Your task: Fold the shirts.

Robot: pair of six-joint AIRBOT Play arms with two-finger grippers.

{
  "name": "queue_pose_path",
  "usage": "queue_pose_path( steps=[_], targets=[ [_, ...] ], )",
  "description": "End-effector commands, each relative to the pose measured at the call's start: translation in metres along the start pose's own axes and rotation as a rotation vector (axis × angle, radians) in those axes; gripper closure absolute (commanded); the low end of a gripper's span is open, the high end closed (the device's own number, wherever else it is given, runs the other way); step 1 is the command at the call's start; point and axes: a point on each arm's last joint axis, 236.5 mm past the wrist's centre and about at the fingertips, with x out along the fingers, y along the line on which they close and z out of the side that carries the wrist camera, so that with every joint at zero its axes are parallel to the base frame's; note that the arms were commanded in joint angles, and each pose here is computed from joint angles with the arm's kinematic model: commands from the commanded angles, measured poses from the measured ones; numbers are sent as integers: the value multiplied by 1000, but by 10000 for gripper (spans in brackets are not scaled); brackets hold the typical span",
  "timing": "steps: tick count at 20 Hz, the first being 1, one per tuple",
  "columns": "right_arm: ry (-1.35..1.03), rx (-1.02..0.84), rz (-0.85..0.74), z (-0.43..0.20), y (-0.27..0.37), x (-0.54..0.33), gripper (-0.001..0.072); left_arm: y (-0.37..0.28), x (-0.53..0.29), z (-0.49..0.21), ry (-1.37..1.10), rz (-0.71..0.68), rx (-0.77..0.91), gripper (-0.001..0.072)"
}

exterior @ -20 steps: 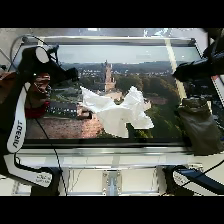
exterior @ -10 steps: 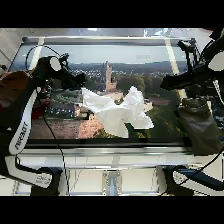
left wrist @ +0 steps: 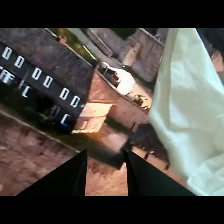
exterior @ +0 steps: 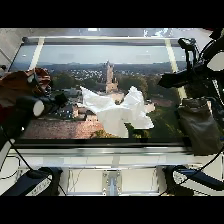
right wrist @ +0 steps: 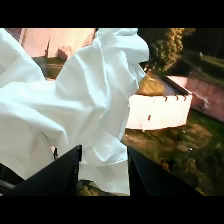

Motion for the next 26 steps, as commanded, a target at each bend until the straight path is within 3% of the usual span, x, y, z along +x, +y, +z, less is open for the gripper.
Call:
queue_pose_path(
  steps=[1,3,5,7,8,12,15,21,23,26],
  targets=[
    [-13,13,59,3,14,0,368,-28,27,-19,-42,-282,-434,283],
    [-16,17,77,4,18,-1,368,-45,44,-25,-13,-336,-498,263],
    [-17,18,80,4,19,-1,368,-48,61,-46,59,-317,-530,290],
    [-17,17,80,4,19,-1,368,-41,75,-72,152,-254,-564,481],
    [-17,17,80,4,19,-1,368,-39,79,-77,163,-241,-556,493],
    [-18,17,80,4,19,-1,368,-37,89,-85,175,-233,-454,484],
    [-17,17,80,4,19,-1,368,-52,96,-90,217,-263,-368,317],
    [-16,17,80,4,19,-1,368,-64,122,-115,380,-233,-369,318],
    [-16,17,80,4,19,-1,368,-67,125,-111,368,-239,-391,367],
    [-16,17,80,4,19,-1,368,-73,127,-95,318,-257,-394,367]
  ],
)
